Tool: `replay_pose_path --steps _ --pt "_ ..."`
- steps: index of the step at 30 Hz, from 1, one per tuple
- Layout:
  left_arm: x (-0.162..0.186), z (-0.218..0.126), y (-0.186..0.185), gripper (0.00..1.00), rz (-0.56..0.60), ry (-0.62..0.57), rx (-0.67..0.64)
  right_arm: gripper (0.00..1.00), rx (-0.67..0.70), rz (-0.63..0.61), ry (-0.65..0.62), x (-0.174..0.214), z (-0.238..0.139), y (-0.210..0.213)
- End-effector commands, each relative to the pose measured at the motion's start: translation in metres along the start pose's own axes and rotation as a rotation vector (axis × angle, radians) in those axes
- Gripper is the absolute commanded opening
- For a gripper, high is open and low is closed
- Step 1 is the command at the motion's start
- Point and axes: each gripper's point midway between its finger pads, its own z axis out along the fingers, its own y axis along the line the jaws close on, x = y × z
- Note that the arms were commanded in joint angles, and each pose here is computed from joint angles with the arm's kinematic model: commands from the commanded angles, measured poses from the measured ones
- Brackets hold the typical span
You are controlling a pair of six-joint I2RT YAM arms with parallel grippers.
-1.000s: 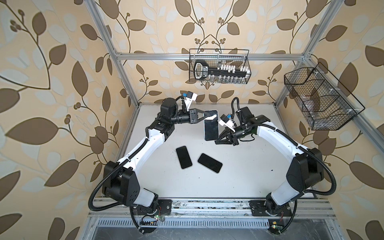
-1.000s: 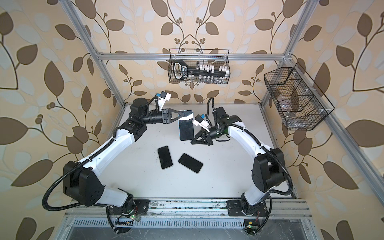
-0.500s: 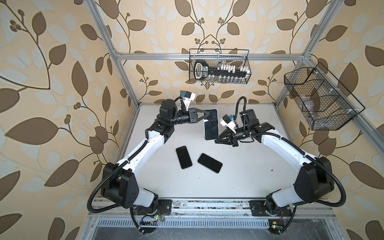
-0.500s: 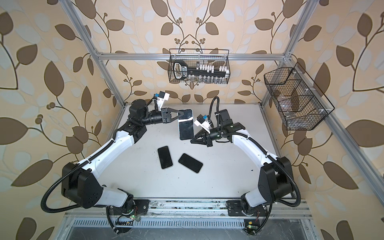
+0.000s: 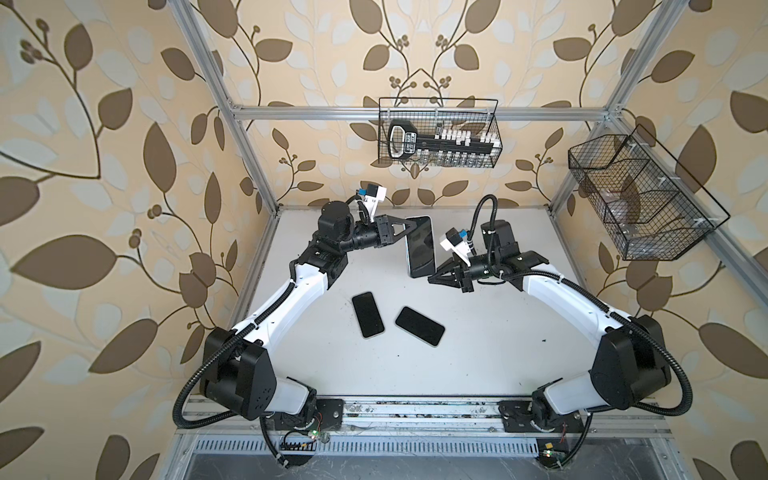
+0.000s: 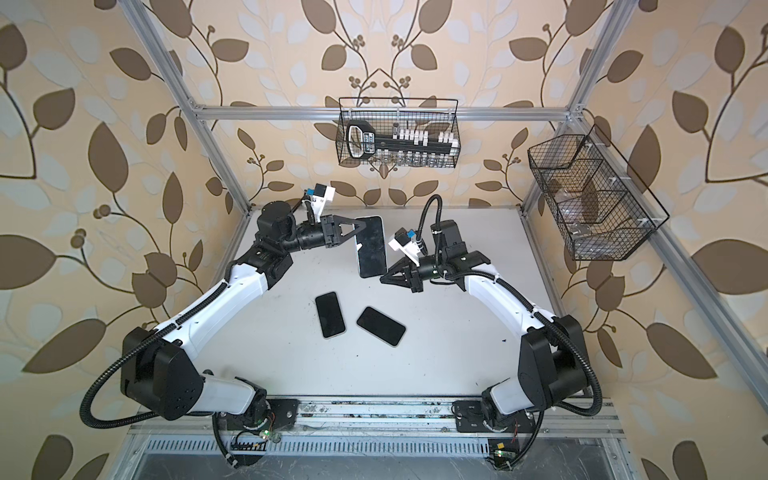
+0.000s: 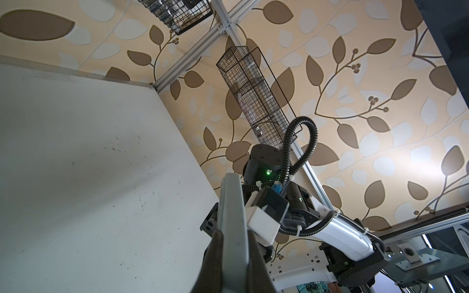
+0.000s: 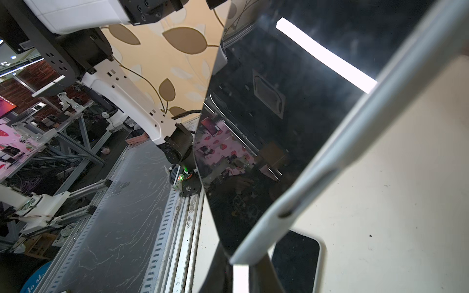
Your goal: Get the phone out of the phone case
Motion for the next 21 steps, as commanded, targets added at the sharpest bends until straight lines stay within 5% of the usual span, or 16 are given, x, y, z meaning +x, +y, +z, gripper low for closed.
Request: replay_pose_path --steps 1,21 --pt "0.019 0.001 -0.067 0.00 -0.039 0.095 0.185 0.04 0.141 -0.071 -0.020 -0.007 -0.003 -0.027" --pt "0.013 0.004 -0.068 0.00 -0.054 0.069 0.226 0.09 0.226 0.038 -0.100 0.005 -0.016 -0.053"
